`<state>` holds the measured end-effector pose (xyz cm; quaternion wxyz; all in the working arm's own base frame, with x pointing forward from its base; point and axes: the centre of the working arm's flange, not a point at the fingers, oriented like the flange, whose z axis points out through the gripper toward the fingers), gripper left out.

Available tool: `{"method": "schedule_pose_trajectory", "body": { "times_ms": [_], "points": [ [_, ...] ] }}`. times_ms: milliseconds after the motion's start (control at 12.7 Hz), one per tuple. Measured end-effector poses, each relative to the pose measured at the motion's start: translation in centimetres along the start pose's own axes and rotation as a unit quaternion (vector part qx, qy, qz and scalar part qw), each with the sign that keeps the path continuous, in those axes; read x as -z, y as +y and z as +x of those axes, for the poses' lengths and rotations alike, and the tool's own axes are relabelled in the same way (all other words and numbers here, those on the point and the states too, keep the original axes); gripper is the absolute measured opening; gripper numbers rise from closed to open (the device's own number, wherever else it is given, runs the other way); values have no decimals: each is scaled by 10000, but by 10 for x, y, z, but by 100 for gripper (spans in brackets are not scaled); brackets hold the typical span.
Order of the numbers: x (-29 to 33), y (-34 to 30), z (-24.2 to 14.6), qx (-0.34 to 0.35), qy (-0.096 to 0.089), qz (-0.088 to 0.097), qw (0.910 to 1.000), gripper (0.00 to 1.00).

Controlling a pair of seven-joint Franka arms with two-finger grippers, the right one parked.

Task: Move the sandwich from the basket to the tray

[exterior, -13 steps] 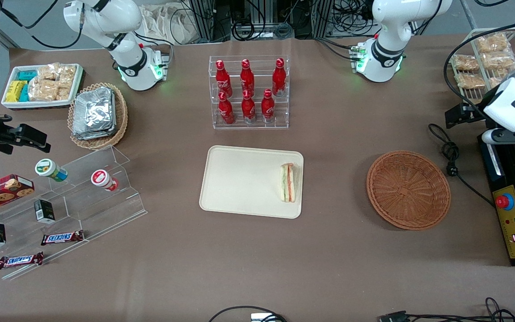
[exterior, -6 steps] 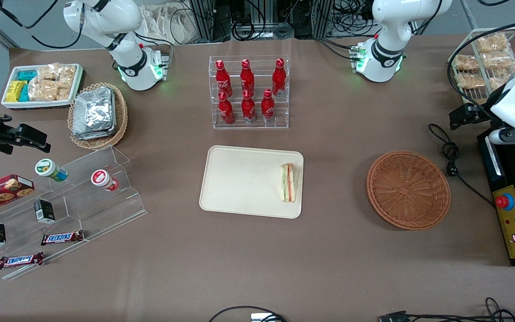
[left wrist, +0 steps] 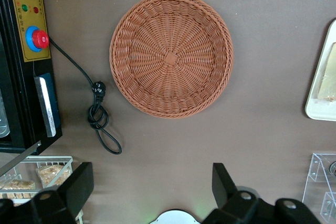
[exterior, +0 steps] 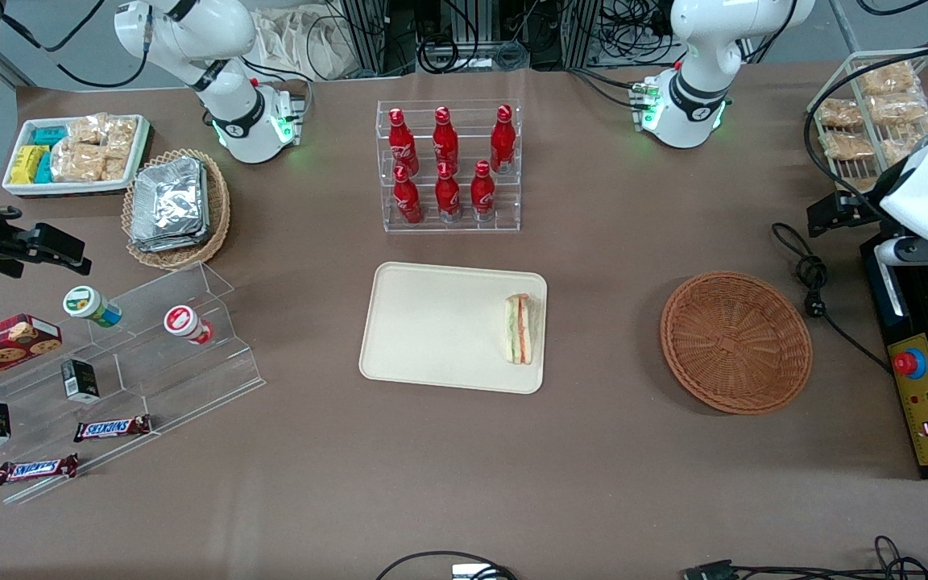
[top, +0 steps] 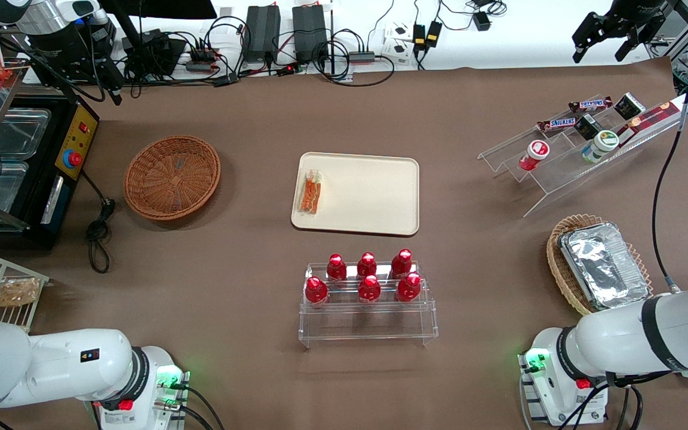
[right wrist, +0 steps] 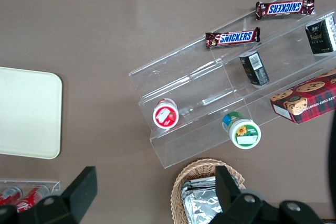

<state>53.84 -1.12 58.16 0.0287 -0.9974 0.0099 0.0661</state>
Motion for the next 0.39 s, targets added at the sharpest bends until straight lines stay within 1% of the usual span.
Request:
{"method": "schedule_pose_trajectory", "body": {
  "times_ms": [394],
  "points": [
    [0, -4, 0, 37, -1, -5, 10000, 100]
  ]
}}
